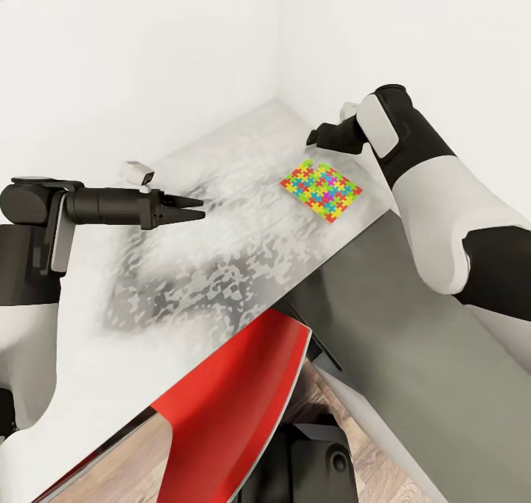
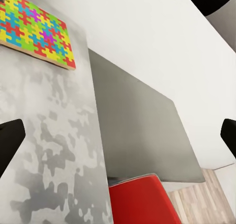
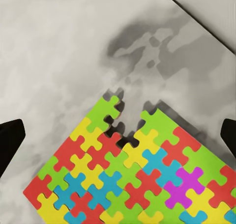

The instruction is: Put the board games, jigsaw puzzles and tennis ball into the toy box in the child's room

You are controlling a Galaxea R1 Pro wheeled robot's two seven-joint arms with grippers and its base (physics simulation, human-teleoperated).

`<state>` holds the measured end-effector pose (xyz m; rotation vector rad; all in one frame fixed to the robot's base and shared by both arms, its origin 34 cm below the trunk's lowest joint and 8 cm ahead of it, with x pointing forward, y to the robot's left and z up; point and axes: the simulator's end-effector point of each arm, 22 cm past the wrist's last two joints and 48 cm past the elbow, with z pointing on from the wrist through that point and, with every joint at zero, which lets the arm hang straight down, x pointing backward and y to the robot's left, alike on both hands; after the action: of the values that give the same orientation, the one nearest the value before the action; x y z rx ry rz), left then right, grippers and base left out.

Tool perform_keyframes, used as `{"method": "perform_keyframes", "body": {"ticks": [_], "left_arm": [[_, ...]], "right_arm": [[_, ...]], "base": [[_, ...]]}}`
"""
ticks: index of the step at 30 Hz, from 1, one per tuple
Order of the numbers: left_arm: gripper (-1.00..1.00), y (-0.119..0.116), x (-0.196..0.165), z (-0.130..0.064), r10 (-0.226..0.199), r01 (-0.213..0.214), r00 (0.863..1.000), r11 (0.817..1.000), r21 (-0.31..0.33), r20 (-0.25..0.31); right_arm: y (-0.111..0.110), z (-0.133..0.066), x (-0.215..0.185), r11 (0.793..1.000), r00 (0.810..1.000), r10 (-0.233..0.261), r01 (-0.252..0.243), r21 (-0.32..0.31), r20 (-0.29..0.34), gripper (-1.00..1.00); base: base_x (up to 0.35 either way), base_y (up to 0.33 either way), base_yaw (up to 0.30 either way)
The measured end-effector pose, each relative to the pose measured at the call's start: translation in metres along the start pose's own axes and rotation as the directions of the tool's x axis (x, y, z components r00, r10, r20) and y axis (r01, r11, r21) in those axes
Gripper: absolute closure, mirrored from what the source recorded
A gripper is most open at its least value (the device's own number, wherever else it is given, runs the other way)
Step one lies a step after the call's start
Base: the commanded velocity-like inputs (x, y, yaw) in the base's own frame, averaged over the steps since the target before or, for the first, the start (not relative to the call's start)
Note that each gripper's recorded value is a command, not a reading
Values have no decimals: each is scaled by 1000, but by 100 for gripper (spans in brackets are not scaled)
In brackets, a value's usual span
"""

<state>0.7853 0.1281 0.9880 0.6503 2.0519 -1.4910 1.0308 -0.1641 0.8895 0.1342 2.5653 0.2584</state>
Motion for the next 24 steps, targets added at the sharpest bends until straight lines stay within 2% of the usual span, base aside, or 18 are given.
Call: {"method": "perform_keyframes", "body": {"ticks": [24], "left_arm": [[-100,0,0,0,0,0,1000,1000,0,0]], "right_arm": [[1,0,0,1000,1000,0,0,-2,0,-100]], "base": [[0,0,0]]}}
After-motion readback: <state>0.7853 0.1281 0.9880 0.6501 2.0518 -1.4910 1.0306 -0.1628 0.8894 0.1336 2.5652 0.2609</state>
